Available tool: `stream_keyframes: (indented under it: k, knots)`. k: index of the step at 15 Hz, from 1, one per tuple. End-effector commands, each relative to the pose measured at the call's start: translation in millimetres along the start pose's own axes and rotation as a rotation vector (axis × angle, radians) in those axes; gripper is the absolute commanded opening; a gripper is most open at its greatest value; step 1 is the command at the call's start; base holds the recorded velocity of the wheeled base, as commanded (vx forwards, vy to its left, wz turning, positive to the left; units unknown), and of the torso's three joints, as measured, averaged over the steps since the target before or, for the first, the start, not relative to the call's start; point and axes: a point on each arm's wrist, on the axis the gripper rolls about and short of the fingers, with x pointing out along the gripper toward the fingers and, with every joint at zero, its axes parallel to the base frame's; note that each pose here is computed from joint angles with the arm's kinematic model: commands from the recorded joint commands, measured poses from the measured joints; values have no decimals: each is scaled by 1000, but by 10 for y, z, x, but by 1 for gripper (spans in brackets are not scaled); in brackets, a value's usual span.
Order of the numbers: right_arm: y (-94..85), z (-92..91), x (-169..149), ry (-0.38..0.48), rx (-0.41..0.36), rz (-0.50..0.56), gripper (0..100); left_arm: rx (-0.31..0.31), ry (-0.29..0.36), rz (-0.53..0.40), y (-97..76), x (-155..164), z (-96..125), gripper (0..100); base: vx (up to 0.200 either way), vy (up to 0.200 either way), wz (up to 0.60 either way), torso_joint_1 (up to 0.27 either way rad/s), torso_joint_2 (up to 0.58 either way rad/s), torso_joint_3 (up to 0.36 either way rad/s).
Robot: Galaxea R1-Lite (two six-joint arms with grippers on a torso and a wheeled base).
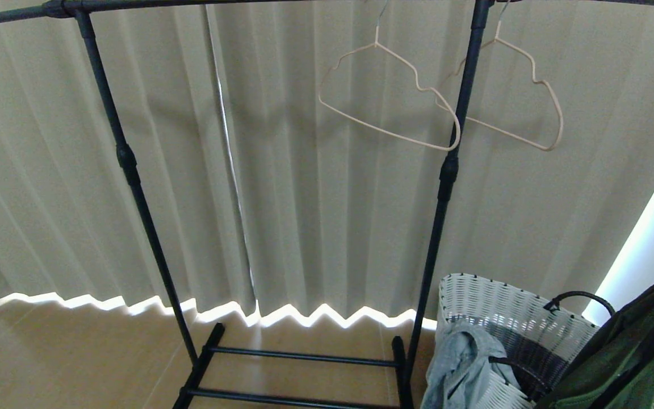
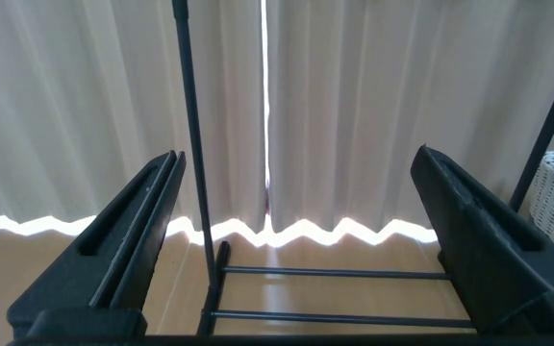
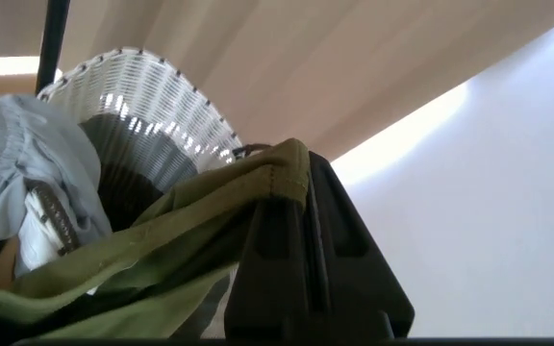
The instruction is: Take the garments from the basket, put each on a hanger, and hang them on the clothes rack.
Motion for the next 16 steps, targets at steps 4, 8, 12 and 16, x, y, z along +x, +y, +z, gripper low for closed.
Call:
stream_keyframes:
  k: [4, 8, 12, 16]
  knots:
    - [10, -22, -16, 1, 0, 1, 0, 0, 0, 1, 0, 0, 1, 100, -200, 0, 0, 4, 4, 1]
    - [17, -45, -45, -2, 1, -3, 0, 3, 0, -1, 0, 0, 1, 100, -50, 0, 0, 1, 1, -1]
    - [17, -46, -45, 0, -1, -4, 0, 3, 0, -1, 0, 0, 1, 100, 0, 0, 0, 0, 0, 0]
    - [23, -57, -50, 1, -3, -3, 0, 10, 1, -1, 0, 0, -1, 100, 0, 100, 0, 1, 0, 2]
